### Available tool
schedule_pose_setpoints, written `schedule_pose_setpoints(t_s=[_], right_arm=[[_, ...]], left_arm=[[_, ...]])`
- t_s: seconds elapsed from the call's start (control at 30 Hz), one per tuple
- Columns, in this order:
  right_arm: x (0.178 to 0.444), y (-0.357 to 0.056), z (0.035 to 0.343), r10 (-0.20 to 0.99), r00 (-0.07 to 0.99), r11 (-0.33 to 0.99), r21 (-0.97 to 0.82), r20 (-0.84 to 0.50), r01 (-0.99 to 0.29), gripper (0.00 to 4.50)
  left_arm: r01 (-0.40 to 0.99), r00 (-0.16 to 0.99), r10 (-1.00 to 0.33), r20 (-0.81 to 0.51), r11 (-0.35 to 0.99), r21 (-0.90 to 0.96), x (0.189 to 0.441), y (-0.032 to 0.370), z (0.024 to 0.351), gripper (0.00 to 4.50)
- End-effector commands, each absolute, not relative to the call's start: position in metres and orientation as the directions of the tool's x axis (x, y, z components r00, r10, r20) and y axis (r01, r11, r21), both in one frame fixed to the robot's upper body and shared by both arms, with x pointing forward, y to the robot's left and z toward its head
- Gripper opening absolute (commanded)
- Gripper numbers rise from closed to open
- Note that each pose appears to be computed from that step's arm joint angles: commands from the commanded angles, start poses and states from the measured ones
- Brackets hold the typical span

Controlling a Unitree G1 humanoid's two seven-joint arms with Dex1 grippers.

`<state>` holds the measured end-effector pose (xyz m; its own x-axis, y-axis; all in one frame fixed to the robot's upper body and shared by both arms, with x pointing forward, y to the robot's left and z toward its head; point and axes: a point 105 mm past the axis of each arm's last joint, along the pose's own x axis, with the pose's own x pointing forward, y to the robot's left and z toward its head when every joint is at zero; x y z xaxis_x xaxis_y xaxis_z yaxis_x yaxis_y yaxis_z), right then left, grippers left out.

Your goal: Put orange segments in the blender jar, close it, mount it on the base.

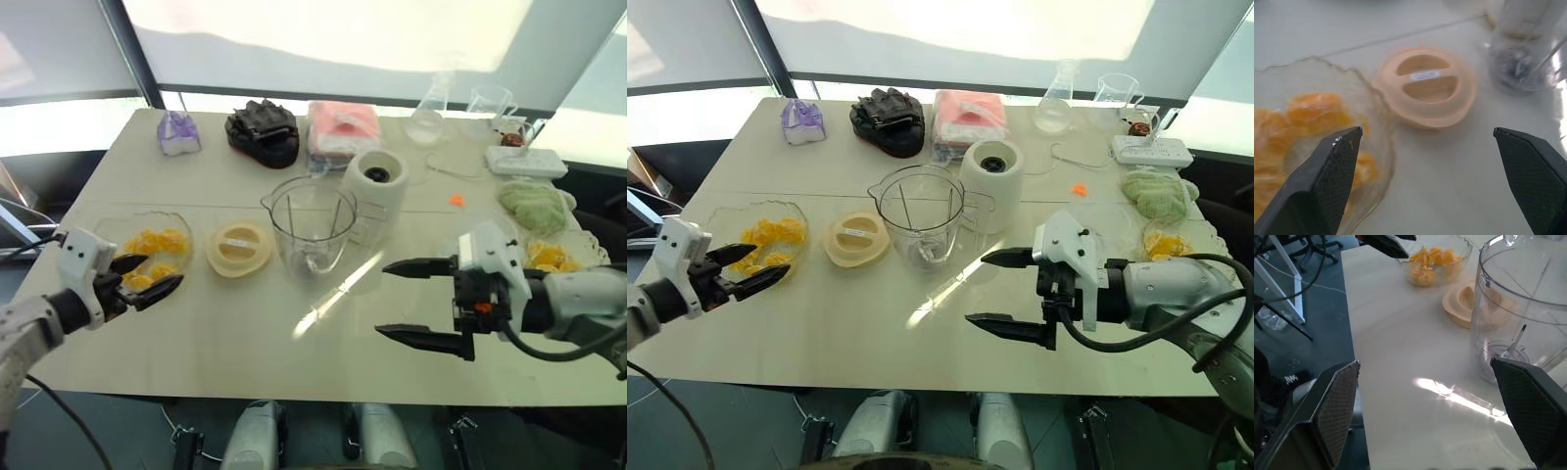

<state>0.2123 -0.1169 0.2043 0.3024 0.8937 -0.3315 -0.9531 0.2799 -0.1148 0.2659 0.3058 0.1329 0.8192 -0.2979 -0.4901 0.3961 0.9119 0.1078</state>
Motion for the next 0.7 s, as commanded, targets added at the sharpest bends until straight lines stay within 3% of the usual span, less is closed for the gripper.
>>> schedule_pose_setpoints(t_s=[0.03, 0.17, 0.37, 0.47, 0.7], right_arm=[[0.218, -0.114, 0.211, 0.896, 0.326, 0.291, -0.157, -0.3, -0.944, 4.5], [0.222, -0.111, 0.209, 0.895, 0.345, 0.309, -0.165, -0.283, -0.937, 4.5], [0.223, -0.107, 0.205, 0.89, 0.377, 0.344, -0.164, -0.257, -0.925, 4.5], [0.223, -0.108, 0.204, 0.884, 0.397, 0.367, -0.161, -0.245, -0.916, 4.5], [0.221, -0.105, 0.198, 0.878, 0.425, 0.399, -0.151, -0.219, -0.904, 4.5]], left_arm=[[0.313, 0.858, -0.187, -0.479, 0.929, 0.198, 0.281, 0.332, 0.137, 4.48], [0.25, 0.878, -0.076, -0.472, 0.914, 0.318, 0.306, 0.353, 0.137, 4.48], [0.339, 0.87, -0.075, -0.487, 0.81, 0.479, 0.341, 0.36, 0.135, 4.48], [0.407, 0.846, -0.117, -0.52, 0.772, 0.488, 0.349, 0.363, 0.138, 4.48], [0.424, 0.799, -0.085, -0.595, 0.782, 0.458, 0.366, 0.373, 0.141, 4.48]])
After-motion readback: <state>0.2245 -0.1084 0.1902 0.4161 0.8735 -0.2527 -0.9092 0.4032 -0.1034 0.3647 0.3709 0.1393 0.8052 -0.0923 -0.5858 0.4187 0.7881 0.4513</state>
